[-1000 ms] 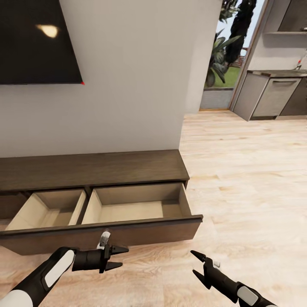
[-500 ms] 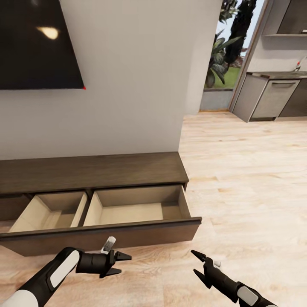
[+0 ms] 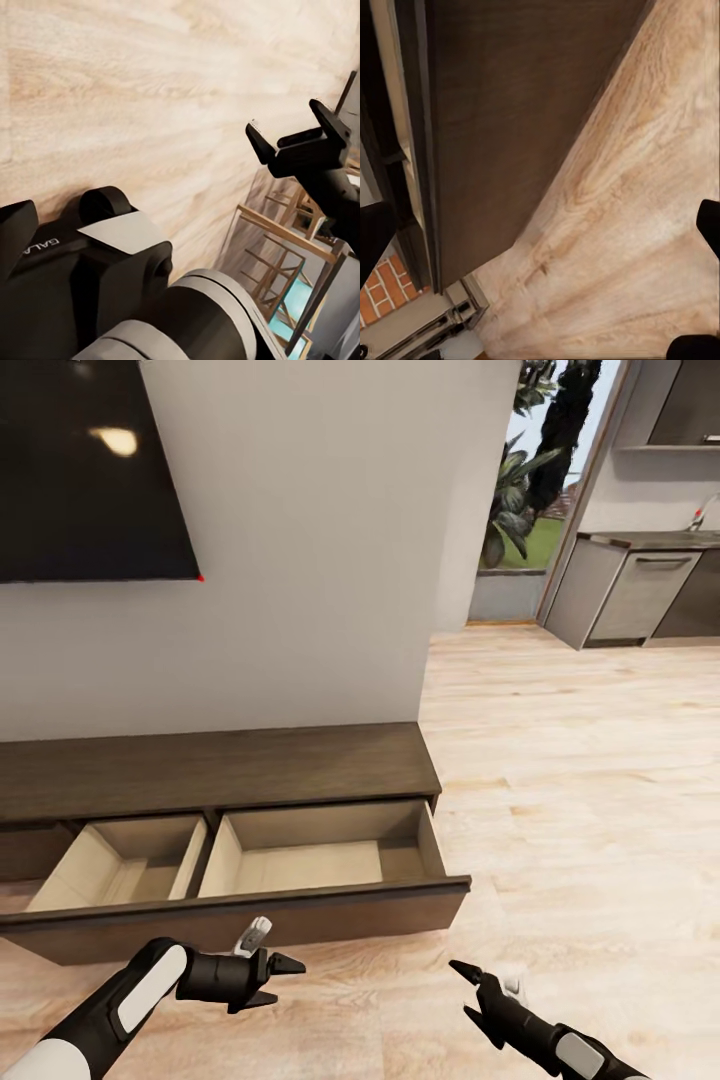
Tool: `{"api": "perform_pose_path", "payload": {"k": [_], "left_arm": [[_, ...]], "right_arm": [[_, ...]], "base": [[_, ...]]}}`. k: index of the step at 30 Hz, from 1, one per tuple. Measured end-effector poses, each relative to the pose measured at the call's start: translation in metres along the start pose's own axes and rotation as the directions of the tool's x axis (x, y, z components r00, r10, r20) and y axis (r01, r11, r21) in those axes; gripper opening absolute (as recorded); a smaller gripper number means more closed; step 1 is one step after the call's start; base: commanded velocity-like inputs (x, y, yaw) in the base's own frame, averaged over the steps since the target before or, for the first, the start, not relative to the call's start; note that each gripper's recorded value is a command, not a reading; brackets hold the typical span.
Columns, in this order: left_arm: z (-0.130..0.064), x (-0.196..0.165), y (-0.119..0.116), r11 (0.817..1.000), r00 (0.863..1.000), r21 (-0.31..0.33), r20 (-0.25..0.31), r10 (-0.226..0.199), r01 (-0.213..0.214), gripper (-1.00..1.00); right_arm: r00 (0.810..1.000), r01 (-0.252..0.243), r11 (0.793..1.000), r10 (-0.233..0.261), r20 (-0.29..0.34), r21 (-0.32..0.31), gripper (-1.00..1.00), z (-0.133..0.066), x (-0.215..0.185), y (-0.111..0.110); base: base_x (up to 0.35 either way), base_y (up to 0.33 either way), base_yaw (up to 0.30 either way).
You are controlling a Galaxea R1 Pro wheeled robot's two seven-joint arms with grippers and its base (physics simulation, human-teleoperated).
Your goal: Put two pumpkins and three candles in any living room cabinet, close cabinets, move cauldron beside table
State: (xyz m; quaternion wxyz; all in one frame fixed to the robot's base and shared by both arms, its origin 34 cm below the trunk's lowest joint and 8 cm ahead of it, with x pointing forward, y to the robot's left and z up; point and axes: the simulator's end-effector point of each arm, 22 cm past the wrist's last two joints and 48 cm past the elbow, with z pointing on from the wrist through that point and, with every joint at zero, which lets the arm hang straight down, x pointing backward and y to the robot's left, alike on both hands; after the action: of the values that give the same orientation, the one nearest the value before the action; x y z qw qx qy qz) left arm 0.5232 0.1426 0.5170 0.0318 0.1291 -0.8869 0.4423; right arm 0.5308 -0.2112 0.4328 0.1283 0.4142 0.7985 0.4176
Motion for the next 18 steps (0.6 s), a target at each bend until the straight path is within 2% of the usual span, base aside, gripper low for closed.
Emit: {"api": "perform_pose_path", "payload": {"k": [11,18], "left_arm": [[-0.012,0.001,-0.018,1.0,1.0,0.0,-0.001,0.001,-0.001,1.0],[-0.02,0.002,-0.026,1.0,1.0,-0.01,-0.003,0.007,-0.007,1.0]], "right_arm": [[1.0,-0.002,0.996,0.003,-0.004,0.087,1.0,-0.012,0.003,-0.001],[1.0,0.006,0.985,-0.006,-0.001,0.17,1.0,-0.021,0.002,-0.007]], "base": [[0.0,0.0,0.0],[0.0,0.0,0.0]]}}
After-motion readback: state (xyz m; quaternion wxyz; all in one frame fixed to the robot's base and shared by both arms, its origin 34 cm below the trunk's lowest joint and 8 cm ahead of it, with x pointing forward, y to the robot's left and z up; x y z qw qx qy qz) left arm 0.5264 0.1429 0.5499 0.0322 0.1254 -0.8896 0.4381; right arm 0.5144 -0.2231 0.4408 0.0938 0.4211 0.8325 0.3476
